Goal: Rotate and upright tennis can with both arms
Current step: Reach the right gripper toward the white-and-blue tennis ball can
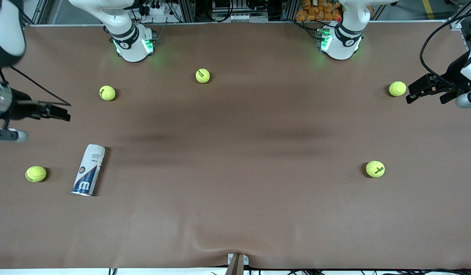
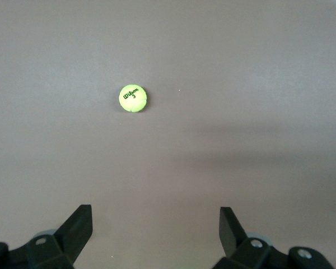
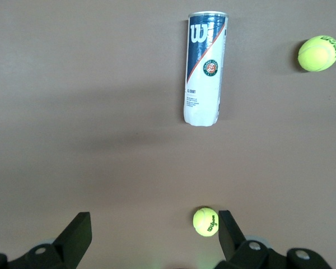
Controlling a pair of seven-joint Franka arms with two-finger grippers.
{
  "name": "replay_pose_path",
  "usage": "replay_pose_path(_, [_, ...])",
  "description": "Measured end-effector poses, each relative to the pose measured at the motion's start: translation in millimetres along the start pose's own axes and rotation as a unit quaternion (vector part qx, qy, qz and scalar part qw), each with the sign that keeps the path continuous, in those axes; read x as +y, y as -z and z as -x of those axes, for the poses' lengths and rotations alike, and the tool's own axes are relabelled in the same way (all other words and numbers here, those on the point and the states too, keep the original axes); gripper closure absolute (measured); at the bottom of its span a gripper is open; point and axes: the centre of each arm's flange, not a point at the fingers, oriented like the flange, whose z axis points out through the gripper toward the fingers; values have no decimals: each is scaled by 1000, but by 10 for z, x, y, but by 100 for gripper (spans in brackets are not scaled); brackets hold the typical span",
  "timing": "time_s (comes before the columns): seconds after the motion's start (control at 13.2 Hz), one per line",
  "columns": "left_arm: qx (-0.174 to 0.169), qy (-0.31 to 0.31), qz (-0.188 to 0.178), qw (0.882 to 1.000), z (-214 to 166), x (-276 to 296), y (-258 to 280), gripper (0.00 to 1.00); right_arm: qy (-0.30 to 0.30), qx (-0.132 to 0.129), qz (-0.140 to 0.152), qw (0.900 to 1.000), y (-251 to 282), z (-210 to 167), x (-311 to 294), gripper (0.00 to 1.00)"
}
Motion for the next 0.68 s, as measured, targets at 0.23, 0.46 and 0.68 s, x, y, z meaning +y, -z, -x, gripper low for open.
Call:
replay_pose_path(0.23, [0, 0, 0, 1000, 0, 0, -1, 0, -6, -6, 3, 1000, -439, -341, 55, 0])
replay_pose_path(0.46, [-1, 0, 0, 1000, 1, -1, -3, 0, -15, -16, 5, 1000, -961, -663, 156, 0])
replay_pose_path(0.68, [-1, -1, 0, 1000, 1, -1, -5, 0, -22, -21, 11, 999, -1471, -928, 256, 0])
